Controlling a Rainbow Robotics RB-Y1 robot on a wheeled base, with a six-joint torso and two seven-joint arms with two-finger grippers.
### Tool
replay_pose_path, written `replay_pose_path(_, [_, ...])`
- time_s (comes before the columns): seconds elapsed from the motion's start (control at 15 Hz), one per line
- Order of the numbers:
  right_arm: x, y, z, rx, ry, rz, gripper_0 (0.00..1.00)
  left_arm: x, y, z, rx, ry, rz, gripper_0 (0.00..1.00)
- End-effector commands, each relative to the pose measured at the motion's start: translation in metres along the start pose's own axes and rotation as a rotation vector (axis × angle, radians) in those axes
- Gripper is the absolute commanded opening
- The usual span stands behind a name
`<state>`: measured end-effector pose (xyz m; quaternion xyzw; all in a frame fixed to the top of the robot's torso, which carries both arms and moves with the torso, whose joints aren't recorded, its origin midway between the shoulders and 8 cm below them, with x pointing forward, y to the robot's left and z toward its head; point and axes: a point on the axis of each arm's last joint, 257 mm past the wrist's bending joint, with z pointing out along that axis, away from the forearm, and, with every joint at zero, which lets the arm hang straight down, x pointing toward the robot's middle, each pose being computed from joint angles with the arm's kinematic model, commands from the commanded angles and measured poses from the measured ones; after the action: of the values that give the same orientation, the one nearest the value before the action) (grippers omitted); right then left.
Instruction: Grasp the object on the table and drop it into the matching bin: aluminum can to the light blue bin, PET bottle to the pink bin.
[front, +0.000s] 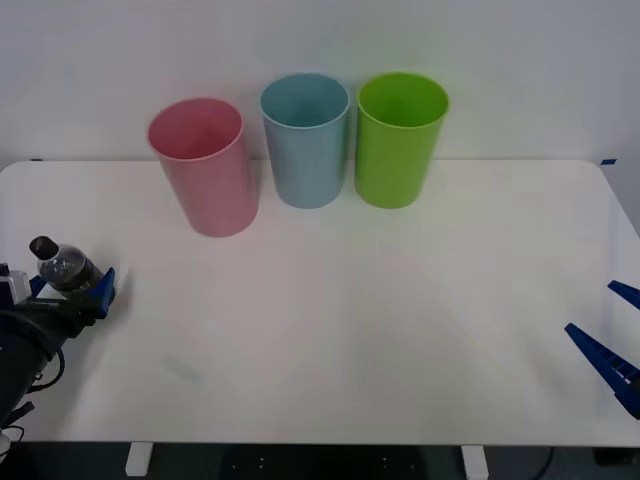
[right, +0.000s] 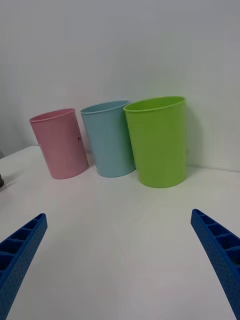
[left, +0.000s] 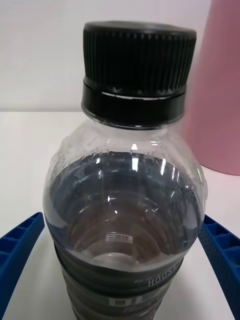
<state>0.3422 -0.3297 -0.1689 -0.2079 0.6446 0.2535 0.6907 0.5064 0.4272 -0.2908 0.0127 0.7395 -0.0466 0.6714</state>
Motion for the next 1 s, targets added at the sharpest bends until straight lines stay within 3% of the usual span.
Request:
replay_pose_path(0.07, [0.0,0.0,0.0,0.0,0.0,0.0,1.0,0.001,-0.001,0.0,0.001,0.001,-0.001,0.51])
replay_pose_path(0.13, [0.0,0.0,0.0,0.0,0.0,0.0,1.0,0.001,-0.002,0.0,0.005,0.003,0.004,0.09])
replay_pose_path(0.2, [0.0,0.0,0.0,0.0,0.0,0.0,1.0,0.002,-0.003,0.0,0.006,0.003,0.007,0.03])
replay_pose_path(0.73, [0.0,0.0,0.0,0.0,0.0,0.0,1.0,0.006,-0.003,-0.003,0.009,0.01,0.003,0.0])
replay_pose_path(1.0, [0.0,0.0,0.0,0.0,0.0,0.0,1.0,-0.01,-0.006,-0.006,0.019,-0.029,-0.017,0.0])
